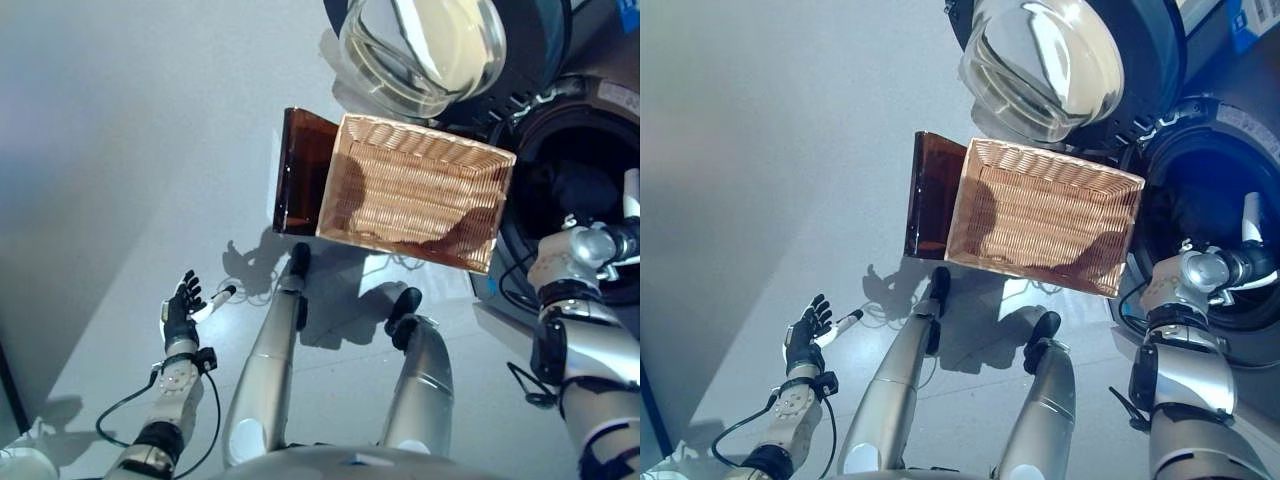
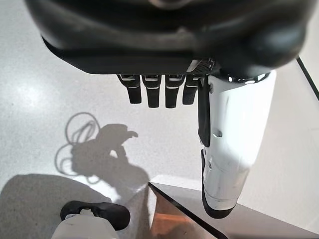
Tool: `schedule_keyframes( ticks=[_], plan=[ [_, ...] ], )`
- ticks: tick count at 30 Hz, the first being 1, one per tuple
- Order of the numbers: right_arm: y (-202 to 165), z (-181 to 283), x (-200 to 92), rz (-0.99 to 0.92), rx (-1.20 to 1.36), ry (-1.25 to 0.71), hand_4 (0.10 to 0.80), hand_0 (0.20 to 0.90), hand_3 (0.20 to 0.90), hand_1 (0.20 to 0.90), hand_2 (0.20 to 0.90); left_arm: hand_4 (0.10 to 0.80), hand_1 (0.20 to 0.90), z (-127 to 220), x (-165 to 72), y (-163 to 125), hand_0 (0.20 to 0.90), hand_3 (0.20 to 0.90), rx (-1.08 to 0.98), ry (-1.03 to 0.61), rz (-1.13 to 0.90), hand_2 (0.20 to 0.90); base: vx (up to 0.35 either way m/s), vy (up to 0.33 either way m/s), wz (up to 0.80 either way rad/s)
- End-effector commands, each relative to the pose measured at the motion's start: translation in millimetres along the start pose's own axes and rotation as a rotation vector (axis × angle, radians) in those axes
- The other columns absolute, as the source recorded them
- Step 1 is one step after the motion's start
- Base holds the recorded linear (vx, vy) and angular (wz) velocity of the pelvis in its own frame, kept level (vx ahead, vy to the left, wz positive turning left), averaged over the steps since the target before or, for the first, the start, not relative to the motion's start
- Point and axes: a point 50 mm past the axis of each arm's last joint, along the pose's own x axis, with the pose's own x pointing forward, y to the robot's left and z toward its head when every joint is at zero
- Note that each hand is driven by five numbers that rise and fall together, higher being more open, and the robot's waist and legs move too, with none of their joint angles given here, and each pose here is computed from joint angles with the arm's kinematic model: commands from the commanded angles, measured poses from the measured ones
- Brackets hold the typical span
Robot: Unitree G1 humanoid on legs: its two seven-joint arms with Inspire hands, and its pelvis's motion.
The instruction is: Pick up the clothes and place them into the washing machine
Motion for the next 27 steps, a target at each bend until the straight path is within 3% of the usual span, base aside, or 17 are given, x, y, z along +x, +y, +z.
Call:
schedule_keyframes(
  ticks=[1, 20, 27],
  plan=[
    [-26, 130, 46, -0.115, 0.103, -0.423, 0.3, 0.2, 0.2, 0.2, 0.2, 0.8, 0.9, -11, -9, 25, 0.9, 0.9, -0.012, 0.012, 0.084, 0.9, -0.029, -0.015, -0.09],
    [16, 243, 29, -0.01, 0.01, -0.711, 0.3, 0.2, 0.2, 0.2, 0.2, 0.8, 0.9, -7, -9, 32, 0.9, 0.9, -0.059, -0.016, 0.157, 0.9, 0.038, 0.018, 0.01],
    [20, 289, 22, -0.069, -0.316, -0.879, 0.3, 0.2, 0.2, 0.2, 0.2, 0.8, 0.9, 4, -7, 32, 0.9, 0.9, -0.046, -0.068, 0.126, 0.9, 0.061, 0.025, 0.02]
  ],
)
